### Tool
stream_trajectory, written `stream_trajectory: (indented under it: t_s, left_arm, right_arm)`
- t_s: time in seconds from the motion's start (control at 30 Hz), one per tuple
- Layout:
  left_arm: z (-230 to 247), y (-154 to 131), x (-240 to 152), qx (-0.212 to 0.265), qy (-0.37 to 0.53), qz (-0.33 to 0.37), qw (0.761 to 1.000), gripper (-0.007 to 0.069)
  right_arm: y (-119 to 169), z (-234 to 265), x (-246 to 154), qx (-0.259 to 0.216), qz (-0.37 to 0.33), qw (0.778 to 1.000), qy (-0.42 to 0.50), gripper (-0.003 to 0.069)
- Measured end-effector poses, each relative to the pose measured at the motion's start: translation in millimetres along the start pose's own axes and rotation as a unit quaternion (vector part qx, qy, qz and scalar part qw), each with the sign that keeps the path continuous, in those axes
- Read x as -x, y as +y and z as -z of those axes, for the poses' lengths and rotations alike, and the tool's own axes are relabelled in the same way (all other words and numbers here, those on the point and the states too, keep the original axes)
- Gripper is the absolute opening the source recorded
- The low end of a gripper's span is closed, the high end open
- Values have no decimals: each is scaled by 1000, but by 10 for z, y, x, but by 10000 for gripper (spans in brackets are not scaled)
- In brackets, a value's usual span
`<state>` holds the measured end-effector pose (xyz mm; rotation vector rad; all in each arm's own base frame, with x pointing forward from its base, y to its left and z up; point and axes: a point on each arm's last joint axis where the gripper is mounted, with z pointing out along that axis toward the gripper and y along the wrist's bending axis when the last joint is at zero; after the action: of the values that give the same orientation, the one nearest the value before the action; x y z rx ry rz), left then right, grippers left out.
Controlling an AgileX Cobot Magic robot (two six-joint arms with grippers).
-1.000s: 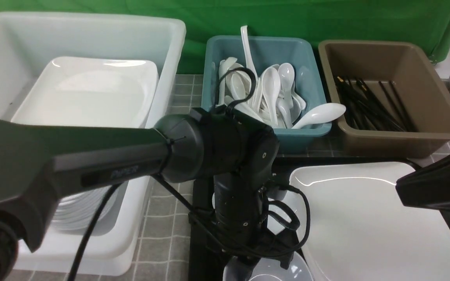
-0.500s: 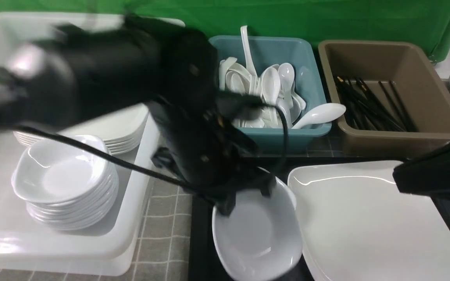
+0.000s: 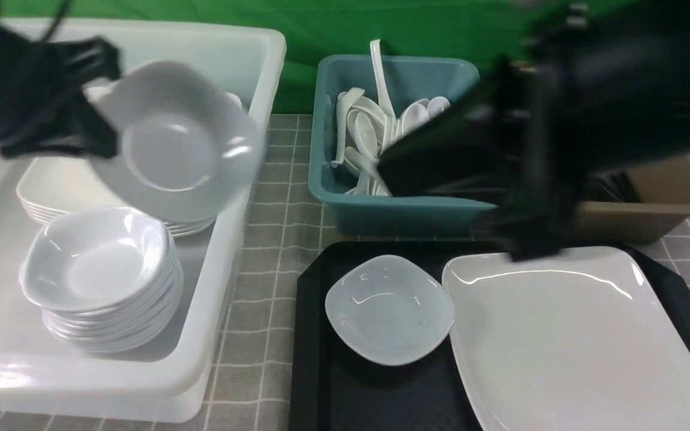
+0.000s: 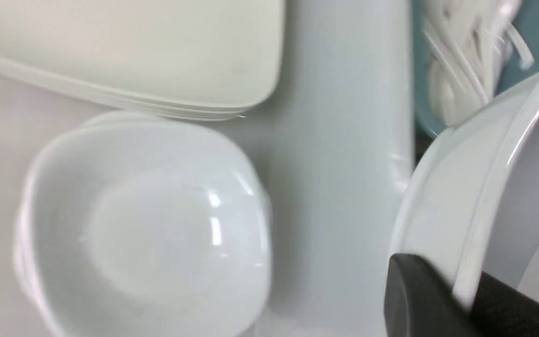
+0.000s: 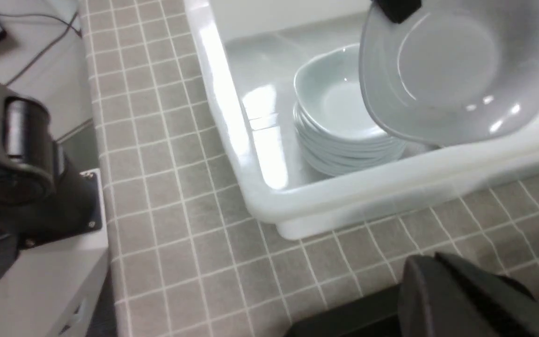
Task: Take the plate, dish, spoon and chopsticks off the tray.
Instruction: Use the left arm to put the small plate into the large storage box on the left
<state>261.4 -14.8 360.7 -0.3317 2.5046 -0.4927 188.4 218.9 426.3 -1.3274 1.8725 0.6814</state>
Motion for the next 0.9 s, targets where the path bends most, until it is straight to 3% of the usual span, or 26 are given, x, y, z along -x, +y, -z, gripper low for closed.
stream_trajectory:
  t_s: [0.2, 0.43, 0.57, 0.6, 0.63, 0.7, 0.8, 0.9]
  left_arm:
    - [-236, 509, -185, 26, 6, 88, 996, 36]
    - [-416, 680, -321, 42, -3, 107, 993, 48]
    - [-441, 740, -307, 66, -15, 97, 993, 181]
    - [-441, 742, -306, 67, -16, 96, 993, 181]
    - [-440, 749, -306, 71, -16, 93, 993, 254]
    - [-439, 755, -307, 74, -15, 90, 993, 323]
    - [-394, 756, -305, 88, -4, 72, 994, 423]
    - [-171, 726, -229, 126, -11, 41, 991, 474]
  right_arm:
    - [37, -481, 269, 14, 10, 1000, 18, 23]
    - [72, -763, 356, 32, 15, 999, 31, 23]
    - [68, -778, 348, 31, 18, 999, 36, 23]
    - [68, -778, 348, 31, 18, 999, 36, 23]
    - [65, -778, 345, 29, 19, 999, 38, 23]
    - [60, -777, 331, 27, 24, 998, 45, 23]
    - [15, -751, 283, -1, 27, 997, 75, 25]
    - [-92, -632, 201, -75, 22, 989, 127, 27]
